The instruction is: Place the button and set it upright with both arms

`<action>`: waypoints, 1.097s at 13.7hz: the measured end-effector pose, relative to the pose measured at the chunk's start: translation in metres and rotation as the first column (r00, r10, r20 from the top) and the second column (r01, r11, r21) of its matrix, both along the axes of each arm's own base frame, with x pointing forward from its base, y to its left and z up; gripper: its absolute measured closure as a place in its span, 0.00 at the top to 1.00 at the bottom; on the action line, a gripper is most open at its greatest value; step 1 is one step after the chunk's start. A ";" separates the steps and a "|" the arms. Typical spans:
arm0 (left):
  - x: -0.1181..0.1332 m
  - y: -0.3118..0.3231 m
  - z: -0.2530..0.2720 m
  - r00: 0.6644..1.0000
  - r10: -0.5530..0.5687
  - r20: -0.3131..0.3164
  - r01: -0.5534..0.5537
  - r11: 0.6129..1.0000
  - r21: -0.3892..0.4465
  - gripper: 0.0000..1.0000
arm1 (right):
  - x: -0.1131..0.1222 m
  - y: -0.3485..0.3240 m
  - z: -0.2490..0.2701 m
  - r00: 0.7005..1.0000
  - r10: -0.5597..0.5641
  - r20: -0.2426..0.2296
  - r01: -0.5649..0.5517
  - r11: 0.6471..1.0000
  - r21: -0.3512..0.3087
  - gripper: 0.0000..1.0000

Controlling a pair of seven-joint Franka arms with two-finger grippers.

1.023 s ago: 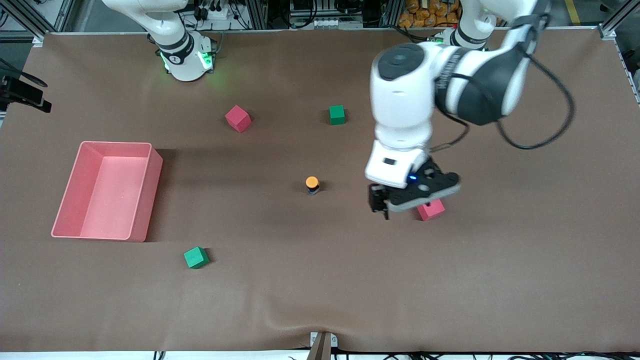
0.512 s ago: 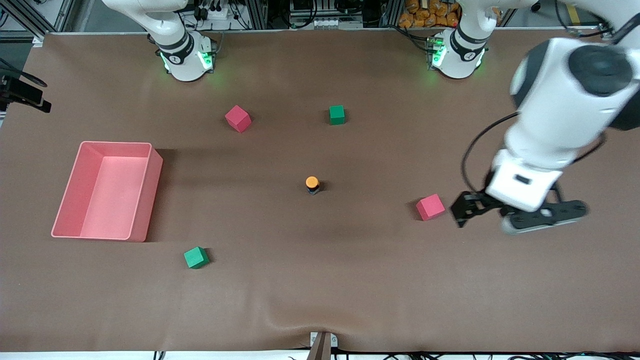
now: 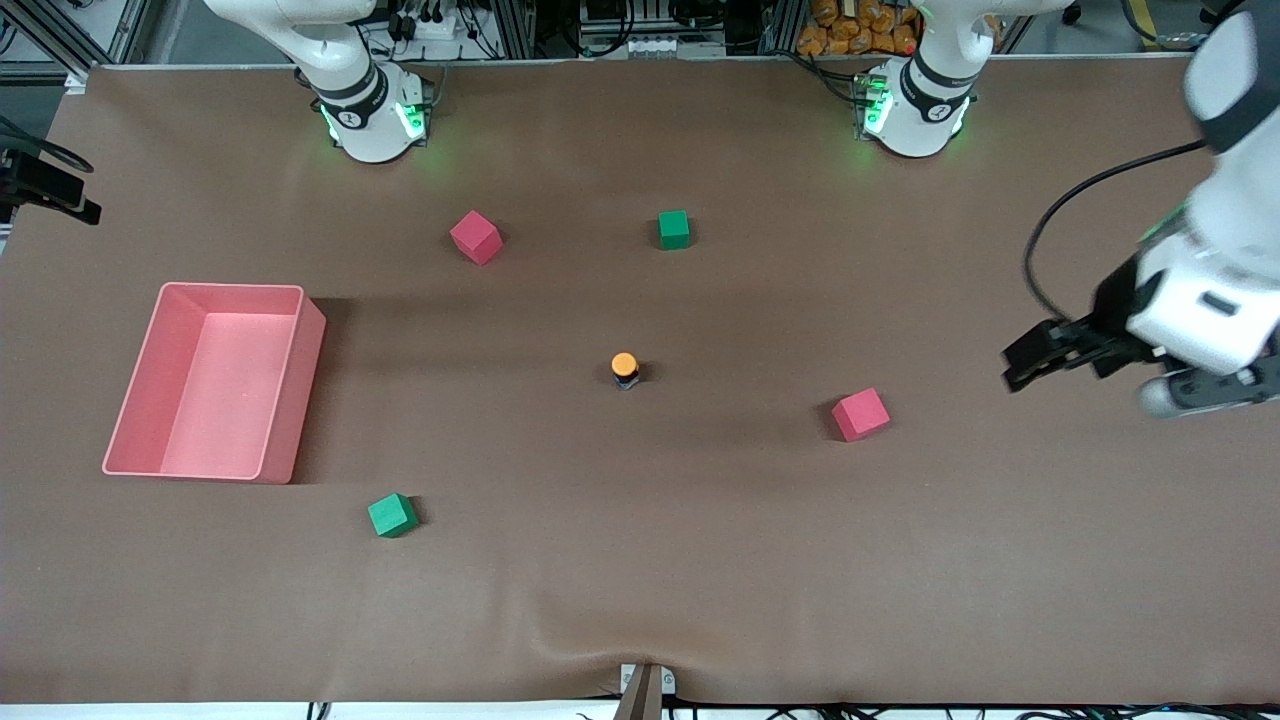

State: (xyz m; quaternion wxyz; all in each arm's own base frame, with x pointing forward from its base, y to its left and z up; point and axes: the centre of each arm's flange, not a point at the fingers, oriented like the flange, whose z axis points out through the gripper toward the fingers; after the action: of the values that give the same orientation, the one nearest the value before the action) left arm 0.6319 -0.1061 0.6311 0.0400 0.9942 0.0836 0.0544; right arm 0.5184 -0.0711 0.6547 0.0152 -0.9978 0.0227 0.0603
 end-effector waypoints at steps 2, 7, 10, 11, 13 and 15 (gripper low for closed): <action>-0.019 0.030 0.011 1.000 0.010 -0.020 -0.010 1.000 -0.018 1.00 | 0.000 0.000 0.001 1.000 0.000 0.004 0.000 1.000 0.000 1.00; -0.082 0.042 0.030 0.998 0.008 -0.066 -0.008 1.000 -0.001 1.00 | 0.000 0.000 0.001 1.000 0.001 0.006 -0.001 1.000 0.000 1.00; -0.101 0.055 0.039 0.998 -0.016 -0.068 0.016 1.000 0.005 1.00 | 0.000 0.000 0.001 1.000 0.001 0.006 -0.001 1.000 0.000 1.00; -0.101 0.065 0.039 0.997 -0.038 -0.066 0.039 0.999 0.008 1.00 | 0.000 0.000 0.001 1.000 0.001 0.006 -0.001 1.000 0.000 1.00; -0.099 0.082 0.037 0.997 -0.051 -0.065 0.053 0.998 0.025 1.00 | 0.000 0.000 0.001 1.000 0.001 0.006 -0.001 1.000 0.000 1.00; -0.099 0.087 0.037 0.995 -0.065 -0.070 0.069 0.996 0.048 1.00 | 0.000 0.000 0.001 1.000 0.001 0.006 -0.001 1.000 0.000 1.00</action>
State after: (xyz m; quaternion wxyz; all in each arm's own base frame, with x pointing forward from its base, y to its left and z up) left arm 0.5326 -0.0194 0.6680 0.0142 0.9984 0.0501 0.0213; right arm 0.5189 -0.0711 0.6558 0.0151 -0.9980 0.0224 0.0574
